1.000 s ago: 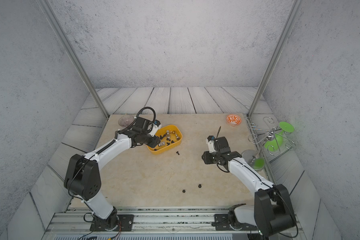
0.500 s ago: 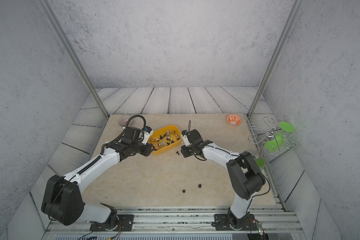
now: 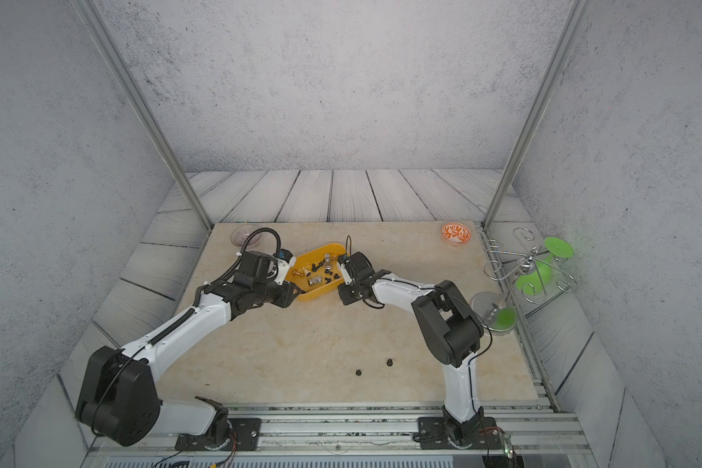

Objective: Put the chess pieces into the storage box
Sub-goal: Pick up the chess piece at the center of the board.

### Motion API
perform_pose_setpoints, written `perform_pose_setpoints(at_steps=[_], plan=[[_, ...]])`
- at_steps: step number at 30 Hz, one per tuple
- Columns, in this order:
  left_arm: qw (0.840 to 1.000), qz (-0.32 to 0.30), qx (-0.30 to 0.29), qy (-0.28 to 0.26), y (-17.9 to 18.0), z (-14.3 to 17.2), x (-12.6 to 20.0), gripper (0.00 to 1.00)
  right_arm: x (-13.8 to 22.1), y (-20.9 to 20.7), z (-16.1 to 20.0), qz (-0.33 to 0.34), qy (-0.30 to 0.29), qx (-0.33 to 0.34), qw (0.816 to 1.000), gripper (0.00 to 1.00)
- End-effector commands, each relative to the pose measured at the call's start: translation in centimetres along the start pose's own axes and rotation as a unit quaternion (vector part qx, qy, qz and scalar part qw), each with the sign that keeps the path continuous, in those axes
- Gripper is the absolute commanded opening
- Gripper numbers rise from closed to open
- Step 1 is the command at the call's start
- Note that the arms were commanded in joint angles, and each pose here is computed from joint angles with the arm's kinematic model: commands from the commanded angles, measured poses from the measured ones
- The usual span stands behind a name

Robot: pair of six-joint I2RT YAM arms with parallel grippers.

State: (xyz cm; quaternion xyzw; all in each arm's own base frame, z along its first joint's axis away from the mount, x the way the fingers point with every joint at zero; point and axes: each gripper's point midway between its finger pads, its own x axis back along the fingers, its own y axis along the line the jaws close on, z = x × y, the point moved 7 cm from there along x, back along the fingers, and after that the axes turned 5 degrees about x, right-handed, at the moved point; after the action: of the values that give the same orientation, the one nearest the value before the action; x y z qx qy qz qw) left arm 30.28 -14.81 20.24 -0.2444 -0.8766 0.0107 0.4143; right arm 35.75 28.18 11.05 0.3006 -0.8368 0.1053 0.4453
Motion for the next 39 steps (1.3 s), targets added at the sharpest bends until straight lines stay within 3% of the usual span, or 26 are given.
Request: perform_pose_setpoints(at_steps=[1, 21, 39], plan=[[1.000, 0.008, 0.006, -0.005, 0.1, 0.1, 0.5, 0.40, -1.7, -0.1, 0.5, 0.017, 0.013, 0.006, 1.000, 0.36], [1.000, 0.013, 0.012, -0.001, 0.2, 0.2, 0.3, 0.40, -4.4, -0.5, 2.0, 0.038, 0.051, 0.017, 0.998, 0.32], [1.000, 0.004, 0.014, 0.000, 0.5, 0.2, 0.5, 0.40, -3.1, -0.5, 1.7, 0.040, 0.042, 0.012, 0.998, 0.21]])
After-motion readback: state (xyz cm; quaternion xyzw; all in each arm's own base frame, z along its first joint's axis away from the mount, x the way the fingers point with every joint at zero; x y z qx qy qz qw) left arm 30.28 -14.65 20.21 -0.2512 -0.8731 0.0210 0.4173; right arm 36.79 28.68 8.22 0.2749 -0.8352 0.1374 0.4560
